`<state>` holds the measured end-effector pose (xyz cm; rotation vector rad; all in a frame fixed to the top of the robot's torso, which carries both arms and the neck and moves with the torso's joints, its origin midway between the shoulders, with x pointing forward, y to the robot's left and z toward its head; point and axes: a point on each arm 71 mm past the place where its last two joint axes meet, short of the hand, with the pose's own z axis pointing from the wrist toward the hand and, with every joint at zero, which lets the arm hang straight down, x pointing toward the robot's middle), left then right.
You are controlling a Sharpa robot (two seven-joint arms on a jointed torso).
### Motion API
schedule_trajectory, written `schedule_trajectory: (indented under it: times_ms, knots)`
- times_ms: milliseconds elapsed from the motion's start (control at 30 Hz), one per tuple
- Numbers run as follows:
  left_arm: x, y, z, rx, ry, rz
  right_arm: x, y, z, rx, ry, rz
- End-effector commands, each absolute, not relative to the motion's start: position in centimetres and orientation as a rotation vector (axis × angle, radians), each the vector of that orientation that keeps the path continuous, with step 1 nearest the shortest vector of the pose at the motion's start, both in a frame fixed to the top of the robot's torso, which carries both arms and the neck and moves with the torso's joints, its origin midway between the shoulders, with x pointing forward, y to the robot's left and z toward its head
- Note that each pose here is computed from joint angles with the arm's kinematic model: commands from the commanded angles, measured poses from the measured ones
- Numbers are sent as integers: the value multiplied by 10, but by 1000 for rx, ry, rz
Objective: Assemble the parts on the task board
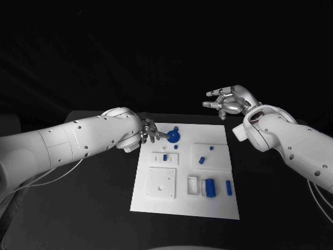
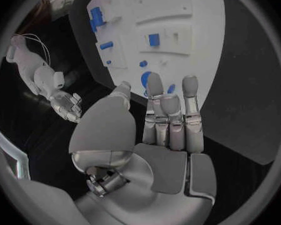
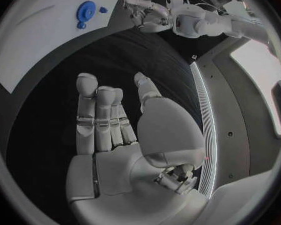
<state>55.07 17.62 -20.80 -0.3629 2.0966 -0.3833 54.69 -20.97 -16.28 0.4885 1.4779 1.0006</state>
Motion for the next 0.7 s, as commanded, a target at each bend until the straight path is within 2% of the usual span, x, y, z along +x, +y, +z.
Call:
schedule_trajectory:
  times_ms: [33, 300, 700]
  knots:
    - [559, 179, -204, -347, 2129, -391, 547, -207, -163, 475, 1486, 1011]
    - [584, 193, -197, -403, 2101, -347, 547, -205, -163, 479, 1484, 1013]
    - [604, 201, -199, -396, 2078, -288, 546, -202, -162, 475, 1484, 1022]
